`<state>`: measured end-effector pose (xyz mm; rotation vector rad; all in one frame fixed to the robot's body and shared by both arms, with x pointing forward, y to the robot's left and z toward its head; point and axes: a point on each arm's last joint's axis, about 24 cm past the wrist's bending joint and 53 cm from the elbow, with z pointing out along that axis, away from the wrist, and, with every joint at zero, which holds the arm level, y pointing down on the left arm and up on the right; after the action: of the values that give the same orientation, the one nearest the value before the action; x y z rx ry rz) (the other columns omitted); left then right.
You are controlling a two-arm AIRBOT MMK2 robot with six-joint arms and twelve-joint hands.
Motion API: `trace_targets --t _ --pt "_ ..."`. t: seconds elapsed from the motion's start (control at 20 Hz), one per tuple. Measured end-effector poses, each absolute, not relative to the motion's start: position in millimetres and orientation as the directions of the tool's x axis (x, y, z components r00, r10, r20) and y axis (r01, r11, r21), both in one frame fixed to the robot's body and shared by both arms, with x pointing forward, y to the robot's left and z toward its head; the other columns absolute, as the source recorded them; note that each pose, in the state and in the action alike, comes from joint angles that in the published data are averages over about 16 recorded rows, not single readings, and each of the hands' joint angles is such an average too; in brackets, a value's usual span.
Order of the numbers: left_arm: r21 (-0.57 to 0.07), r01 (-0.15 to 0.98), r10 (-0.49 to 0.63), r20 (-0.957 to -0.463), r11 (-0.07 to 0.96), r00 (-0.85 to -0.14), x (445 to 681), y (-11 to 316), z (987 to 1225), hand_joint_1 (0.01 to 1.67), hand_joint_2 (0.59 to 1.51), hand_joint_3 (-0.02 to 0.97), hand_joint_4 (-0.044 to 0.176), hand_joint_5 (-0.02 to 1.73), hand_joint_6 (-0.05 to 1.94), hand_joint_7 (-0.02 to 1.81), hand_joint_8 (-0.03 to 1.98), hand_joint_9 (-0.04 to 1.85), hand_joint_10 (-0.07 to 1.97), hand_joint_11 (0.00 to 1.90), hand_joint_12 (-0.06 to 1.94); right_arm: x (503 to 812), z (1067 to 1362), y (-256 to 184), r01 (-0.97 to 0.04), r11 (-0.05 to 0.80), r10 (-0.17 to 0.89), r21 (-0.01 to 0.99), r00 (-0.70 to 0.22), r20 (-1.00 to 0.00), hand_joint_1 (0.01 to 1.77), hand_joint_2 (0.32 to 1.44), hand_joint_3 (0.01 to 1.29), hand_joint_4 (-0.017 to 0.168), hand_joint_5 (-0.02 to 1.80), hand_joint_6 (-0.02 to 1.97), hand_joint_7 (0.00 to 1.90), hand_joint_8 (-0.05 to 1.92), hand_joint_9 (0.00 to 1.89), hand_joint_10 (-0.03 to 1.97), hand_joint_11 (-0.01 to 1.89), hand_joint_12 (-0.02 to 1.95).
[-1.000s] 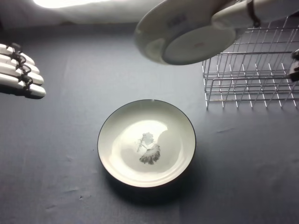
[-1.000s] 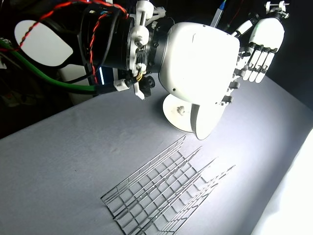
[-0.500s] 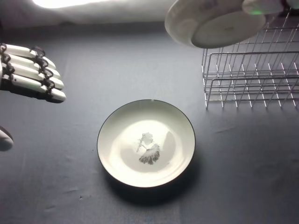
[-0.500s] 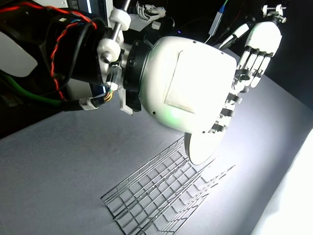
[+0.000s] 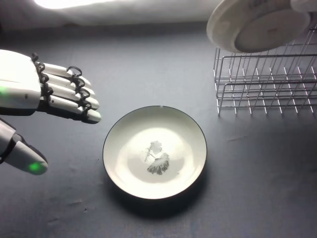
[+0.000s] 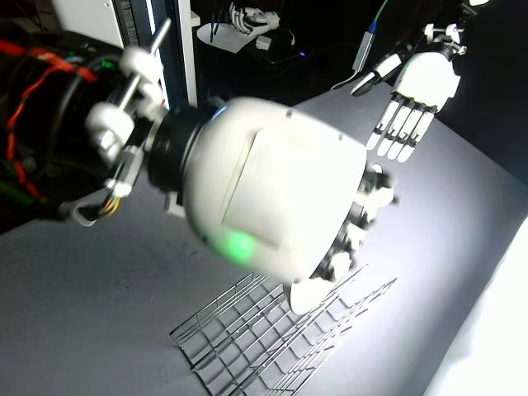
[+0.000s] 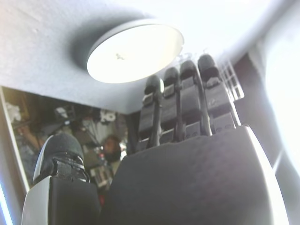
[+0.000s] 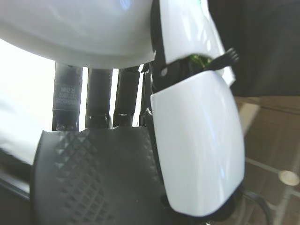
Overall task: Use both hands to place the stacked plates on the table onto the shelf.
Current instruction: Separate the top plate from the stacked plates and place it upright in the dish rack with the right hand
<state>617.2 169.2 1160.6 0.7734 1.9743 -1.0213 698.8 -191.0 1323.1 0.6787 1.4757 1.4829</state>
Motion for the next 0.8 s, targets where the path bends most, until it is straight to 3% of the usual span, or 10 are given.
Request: trace_targets --t 0.8 --pt "-0.383 0.797 0.206 -0.829 0.467 -0.519 611 144 1140 0.01 1.108 -0.011 0.005 0.15 0.01 0.11 0.01 0.08 0.01 0.01 0.19 722 1277 -249 -0.119 0.184 0.913 0.976 -0.347 -0.214 1.37 0.98 0.01 -0.007 0.94 0.85 1.06 0.77 0.99 1.08 0.91 1.01"
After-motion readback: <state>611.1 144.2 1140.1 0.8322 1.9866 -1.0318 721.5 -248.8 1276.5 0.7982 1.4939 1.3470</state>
